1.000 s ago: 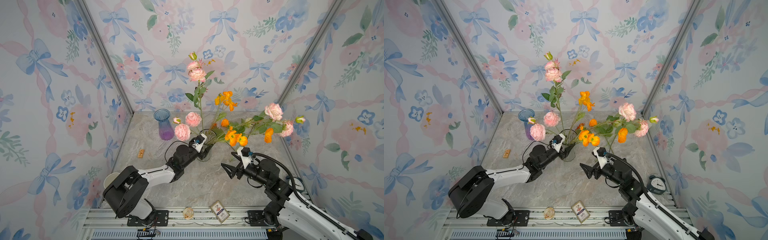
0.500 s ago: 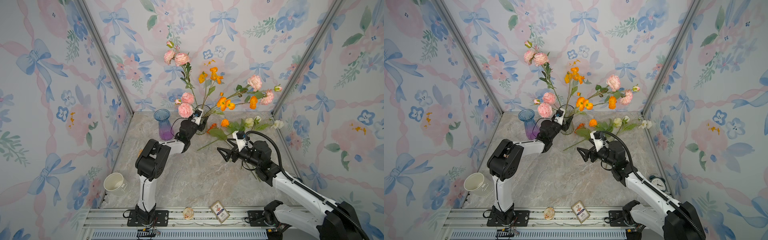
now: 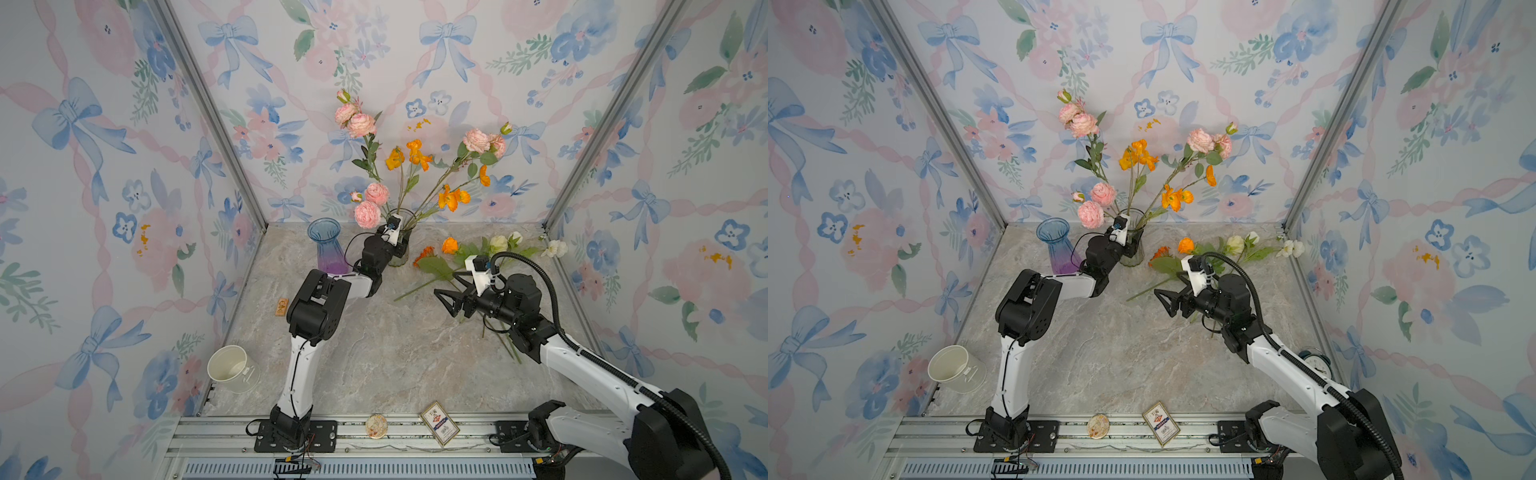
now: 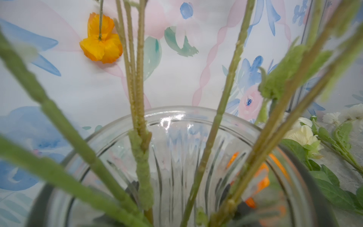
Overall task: Arrange flowers in a vase
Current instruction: Place the vase at the top-center of the table.
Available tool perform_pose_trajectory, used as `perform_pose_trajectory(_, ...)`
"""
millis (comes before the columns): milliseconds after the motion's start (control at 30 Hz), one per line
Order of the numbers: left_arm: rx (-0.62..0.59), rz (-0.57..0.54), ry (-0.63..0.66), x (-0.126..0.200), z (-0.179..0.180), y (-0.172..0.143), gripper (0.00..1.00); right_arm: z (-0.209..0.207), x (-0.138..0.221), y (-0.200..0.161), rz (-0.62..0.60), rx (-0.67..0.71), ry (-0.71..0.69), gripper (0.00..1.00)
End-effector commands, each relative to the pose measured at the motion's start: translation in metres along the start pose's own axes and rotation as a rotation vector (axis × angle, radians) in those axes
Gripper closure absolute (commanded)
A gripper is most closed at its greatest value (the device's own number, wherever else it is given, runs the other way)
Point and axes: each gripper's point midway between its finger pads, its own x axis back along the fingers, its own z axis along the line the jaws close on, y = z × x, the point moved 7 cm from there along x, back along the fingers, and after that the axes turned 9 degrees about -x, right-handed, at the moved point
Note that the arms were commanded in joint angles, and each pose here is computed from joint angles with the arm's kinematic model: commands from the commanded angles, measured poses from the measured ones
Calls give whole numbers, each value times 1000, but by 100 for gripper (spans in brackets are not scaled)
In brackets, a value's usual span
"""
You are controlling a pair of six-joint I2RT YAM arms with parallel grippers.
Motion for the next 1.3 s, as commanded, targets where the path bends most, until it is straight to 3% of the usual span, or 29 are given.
perform_pose_trajectory(0,13,-234,124,-6,29,58,47,-2,-1,6,-21,0,19,3)
perform_pose_trajectory(367,42,-190,119,-2,26,40,3,-3,-1,5,-15,-12,22,3)
perform_pose_trajectory(933,65,-123,68,33,14,32,2,4,15,3,-18,-20,11,3)
perform_pose_trajectory(1133,89,-105,69,66,5,43,2,10,25,6,-35,-34,4,3)
perform_pose_trajectory(1267,96,-98,89,99,0,59,2,18,23,12,23,-43,-90,3)
